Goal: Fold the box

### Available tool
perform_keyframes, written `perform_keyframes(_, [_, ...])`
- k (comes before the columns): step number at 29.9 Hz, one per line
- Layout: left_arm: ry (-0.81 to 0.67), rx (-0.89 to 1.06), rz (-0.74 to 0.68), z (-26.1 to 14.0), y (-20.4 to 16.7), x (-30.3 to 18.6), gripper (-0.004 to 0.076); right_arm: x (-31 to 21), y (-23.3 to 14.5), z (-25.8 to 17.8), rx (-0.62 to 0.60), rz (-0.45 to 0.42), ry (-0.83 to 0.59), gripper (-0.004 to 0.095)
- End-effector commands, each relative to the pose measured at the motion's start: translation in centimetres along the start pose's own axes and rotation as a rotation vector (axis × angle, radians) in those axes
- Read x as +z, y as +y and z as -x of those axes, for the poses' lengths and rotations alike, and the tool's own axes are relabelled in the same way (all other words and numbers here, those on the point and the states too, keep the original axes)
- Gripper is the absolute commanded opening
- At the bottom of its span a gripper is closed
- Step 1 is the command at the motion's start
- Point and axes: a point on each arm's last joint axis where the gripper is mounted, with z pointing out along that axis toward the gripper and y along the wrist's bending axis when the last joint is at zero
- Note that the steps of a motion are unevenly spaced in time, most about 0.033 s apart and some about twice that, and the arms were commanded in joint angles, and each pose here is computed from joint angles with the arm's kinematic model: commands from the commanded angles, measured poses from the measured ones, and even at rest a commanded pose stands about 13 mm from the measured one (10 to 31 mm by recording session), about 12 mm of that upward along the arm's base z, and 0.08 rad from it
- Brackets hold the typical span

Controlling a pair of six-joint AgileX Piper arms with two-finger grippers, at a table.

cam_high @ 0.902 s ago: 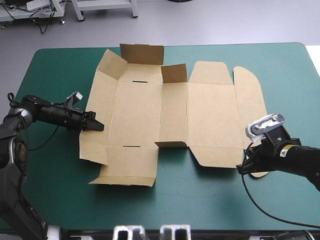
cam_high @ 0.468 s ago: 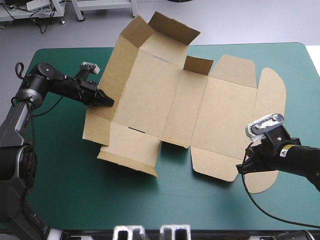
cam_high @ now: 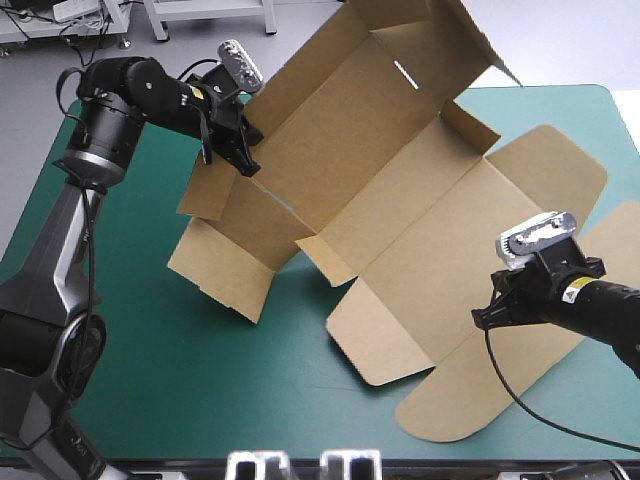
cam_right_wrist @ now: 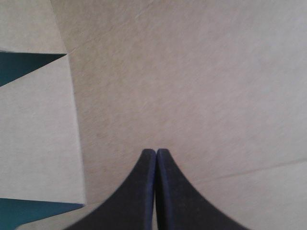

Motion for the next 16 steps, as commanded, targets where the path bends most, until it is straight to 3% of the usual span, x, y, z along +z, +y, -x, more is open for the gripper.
perform_keyframes(1, [0.032,0.132,0.107,1.5,-1.7,-3.2,0.0010,-2.0,-0.2,2.4,0.005,-0.034,-0.170,-0.0019])
perform_keyframes(6, [0.108,0.251,0.183,2.5,-3.0,-2.5,0.0010,-3.6,-0.3,4.1,0.012,-0.064,-0.274,-0.0018])
perform_keyframes(9, [0.070,0.284,0.186,3.5,-4.0,-2.3,0.0010,-4.4,-0.7,5.1,0.024,-0.106,-0.308,-0.0018])
perform_keyframes(16, [0.002,0.471,0.146,5.0,-6.3,-1.3,-0.0009,-5.2,-2.7,7.4,0.026,-0.291,-0.320,-0.0019])
